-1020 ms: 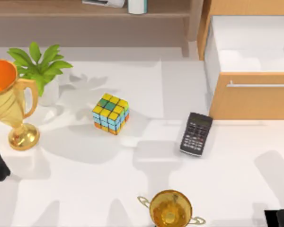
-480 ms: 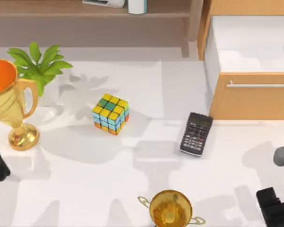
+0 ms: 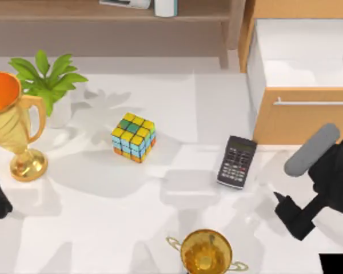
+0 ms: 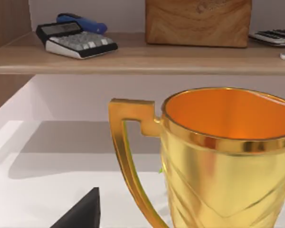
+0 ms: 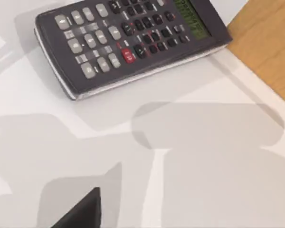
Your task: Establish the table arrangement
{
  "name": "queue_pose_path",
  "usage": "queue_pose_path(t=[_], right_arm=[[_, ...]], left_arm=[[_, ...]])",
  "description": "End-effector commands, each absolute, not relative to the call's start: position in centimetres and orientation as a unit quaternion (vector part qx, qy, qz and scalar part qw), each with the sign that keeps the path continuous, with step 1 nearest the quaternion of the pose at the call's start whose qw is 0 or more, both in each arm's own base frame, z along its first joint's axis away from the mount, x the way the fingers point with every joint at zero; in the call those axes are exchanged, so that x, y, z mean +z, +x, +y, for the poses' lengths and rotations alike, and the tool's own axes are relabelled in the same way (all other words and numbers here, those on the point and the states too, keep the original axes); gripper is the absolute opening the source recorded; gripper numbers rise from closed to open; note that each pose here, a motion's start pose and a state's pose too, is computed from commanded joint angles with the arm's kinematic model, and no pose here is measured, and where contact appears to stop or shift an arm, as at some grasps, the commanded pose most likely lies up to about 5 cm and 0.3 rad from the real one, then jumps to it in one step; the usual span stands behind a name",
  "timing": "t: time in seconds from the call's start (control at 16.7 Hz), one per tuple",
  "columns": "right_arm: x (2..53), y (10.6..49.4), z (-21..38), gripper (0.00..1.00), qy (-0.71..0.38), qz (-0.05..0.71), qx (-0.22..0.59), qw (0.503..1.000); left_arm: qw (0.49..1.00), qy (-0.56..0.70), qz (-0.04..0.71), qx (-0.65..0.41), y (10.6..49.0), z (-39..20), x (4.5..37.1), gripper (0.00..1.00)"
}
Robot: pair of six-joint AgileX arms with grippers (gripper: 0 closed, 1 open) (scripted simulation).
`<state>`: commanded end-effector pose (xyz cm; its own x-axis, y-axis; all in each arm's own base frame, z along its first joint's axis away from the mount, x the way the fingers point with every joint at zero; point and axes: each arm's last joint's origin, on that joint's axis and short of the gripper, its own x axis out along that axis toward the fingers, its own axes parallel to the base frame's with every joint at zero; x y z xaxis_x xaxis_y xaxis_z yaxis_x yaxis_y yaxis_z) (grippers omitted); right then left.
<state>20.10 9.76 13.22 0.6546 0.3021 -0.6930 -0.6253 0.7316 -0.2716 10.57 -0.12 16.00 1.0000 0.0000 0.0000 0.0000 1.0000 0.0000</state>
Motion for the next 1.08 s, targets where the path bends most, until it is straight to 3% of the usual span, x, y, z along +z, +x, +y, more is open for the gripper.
queue_pose_path(t=[0.24, 0.54, 0.78, 1.08], right_arm=[[12.7, 21.7, 10.7, 1.0, -0.363, 0.181, 0.274, 0.872], [11.8, 22.8, 10.8, 1.0, -0.491, 0.049, 0.225, 0.84], [11.1, 23.2, 10.2, 1.0, -0.575, -0.01, 0.16, 0.802], [10.1, 23.1, 8.9, 1.0, -0.65, -0.028, 0.076, 0.755]], left_arm=[[1.0, 0.0, 0.0, 0.0, 10.6, -0.1, 16.0, 1.0], [1.0, 0.0, 0.0, 0.0, 10.6, -0.1, 16.0, 1.0], [1.0, 0.0, 0.0, 0.0, 10.6, -0.1, 16.0, 1.0], [1.0, 0.0, 0.0, 0.0, 10.6, -0.1, 16.0, 1.0]])
